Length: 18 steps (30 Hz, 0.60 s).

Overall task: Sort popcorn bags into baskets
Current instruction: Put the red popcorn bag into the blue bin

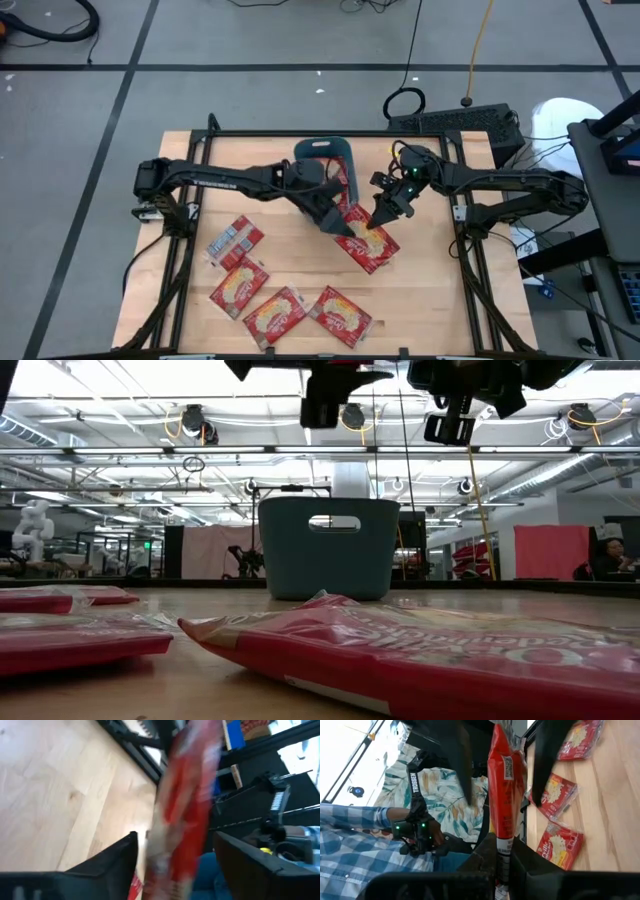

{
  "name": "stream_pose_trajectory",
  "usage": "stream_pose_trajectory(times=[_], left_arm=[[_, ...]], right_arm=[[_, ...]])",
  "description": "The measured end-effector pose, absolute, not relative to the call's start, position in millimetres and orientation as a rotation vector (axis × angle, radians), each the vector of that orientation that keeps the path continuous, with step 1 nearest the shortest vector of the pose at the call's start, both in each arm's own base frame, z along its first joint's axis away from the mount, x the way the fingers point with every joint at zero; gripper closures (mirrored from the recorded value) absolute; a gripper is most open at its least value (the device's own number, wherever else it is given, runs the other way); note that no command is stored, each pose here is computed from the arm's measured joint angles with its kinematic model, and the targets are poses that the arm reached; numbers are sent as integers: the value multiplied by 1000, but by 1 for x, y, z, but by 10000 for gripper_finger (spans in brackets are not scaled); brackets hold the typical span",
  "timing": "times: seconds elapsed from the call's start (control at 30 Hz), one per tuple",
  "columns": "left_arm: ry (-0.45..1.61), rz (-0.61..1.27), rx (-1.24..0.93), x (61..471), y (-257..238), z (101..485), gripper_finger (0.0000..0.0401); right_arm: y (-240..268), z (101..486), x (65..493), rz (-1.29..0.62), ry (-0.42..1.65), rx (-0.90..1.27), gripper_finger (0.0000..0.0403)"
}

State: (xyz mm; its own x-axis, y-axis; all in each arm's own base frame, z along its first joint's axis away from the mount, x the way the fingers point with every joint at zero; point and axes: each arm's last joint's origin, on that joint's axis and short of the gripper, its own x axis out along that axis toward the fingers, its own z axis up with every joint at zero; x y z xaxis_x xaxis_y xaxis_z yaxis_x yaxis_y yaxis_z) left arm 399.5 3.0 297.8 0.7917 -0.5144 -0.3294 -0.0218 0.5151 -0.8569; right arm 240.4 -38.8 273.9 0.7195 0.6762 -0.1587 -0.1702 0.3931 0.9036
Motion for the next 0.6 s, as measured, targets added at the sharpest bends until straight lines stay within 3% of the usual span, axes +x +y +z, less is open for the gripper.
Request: stream_pose_trajectory(times=[0.17, 0.4, 0.5, 0.6], left_arm=[[620, -319, -988, 403, -1, 292, 219], [630, -320, -995, 403, 1, 291, 366], [653, -344, -1020, 402, 4, 290, 379], [664, -355, -1064, 399, 9, 294, 365]], right_arm=[[-39, 274, 240, 578, 557, 1014, 397], [-41, 272, 241, 492, 528, 990, 394], [-42, 272, 242, 440, 512, 998, 377], [-43, 274, 242, 368, 484, 1030, 343]])
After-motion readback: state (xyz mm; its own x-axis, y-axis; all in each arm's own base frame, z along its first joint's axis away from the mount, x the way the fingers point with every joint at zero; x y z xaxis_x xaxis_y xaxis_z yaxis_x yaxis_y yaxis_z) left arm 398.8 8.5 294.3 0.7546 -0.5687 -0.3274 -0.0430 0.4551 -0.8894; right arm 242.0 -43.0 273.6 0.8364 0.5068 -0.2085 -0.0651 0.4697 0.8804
